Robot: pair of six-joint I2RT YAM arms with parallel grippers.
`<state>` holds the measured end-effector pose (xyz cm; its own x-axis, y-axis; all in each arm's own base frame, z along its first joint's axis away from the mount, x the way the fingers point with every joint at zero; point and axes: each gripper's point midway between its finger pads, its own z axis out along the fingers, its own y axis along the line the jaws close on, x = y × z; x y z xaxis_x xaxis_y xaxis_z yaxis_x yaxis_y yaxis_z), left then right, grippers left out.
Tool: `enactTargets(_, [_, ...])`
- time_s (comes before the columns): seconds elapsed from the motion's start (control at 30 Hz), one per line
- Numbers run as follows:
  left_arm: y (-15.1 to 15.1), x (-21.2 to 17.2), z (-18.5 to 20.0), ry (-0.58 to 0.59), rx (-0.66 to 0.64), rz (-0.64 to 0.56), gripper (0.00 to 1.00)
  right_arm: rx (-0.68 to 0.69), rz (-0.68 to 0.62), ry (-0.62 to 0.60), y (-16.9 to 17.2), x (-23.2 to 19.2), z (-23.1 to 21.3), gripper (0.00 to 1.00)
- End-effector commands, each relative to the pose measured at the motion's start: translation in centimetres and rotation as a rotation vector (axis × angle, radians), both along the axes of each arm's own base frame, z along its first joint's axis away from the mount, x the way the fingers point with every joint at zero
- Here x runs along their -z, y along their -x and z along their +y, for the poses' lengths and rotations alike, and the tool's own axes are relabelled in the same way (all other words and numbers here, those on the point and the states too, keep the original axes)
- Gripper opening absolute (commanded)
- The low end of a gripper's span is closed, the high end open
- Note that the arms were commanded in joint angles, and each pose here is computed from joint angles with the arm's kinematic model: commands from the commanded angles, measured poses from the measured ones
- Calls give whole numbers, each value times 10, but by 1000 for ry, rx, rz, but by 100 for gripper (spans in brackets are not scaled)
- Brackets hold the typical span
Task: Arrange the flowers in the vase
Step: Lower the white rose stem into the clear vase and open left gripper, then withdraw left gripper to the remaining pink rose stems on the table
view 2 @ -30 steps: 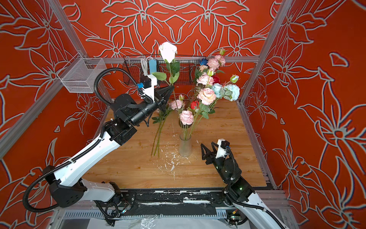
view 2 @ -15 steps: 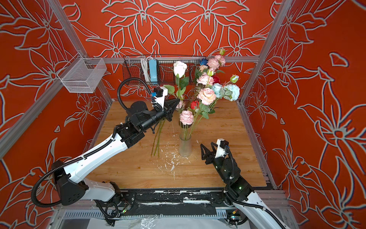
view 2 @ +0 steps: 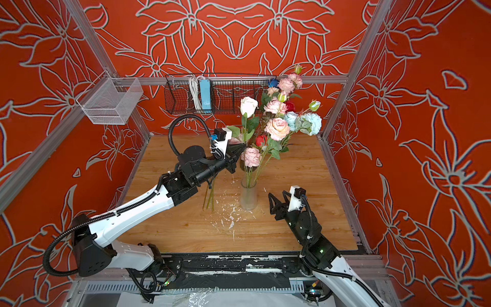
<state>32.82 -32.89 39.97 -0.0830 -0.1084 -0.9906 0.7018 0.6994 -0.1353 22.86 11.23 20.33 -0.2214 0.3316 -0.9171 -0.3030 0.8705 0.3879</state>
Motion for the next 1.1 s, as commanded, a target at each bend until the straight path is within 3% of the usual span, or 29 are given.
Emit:
enactTargets(0.0, [4, -9, 9, 39, -31, -13, 0, 16, -12, -11, -2, -2, -2, 74])
enactTargets(0.2, [7, 9, 10, 31, -20, 15, 3, 10, -4, -6, -3, -1, -1, 74])
enactTargets(0.27, [11, 13, 5, 15, 9, 31, 18, 12, -4, -4, -3, -1, -1, 74])
enactTargets(0.3, [14, 12, 4, 6, 17, 31, 37, 14, -3, -2, -3, 0, -1, 74])
enactTargets(0.33, [15, 12, 6, -3, 8, 35, 50, 18, -1, -2, -4, 0, -2, 74])
enactTargets(0.47, [25, 14, 24, -50, -28, 78, 73, 16, -2, 2, -3, -1, -2, 74])
enactTargets(0.53, [33, 16, 36, -78, -42, 109, 95, 17, -1, 1, -3, 0, -2, 74])
enactTargets(0.83, [69, 3, 103, -78, -164, 128, 98, 14, 4, 6, -4, 0, -1, 74])
enactTargets(1.07, [45, 32, 154, -92, -422, 239, 98, 21, 6, 10, -4, 0, -2, 74])
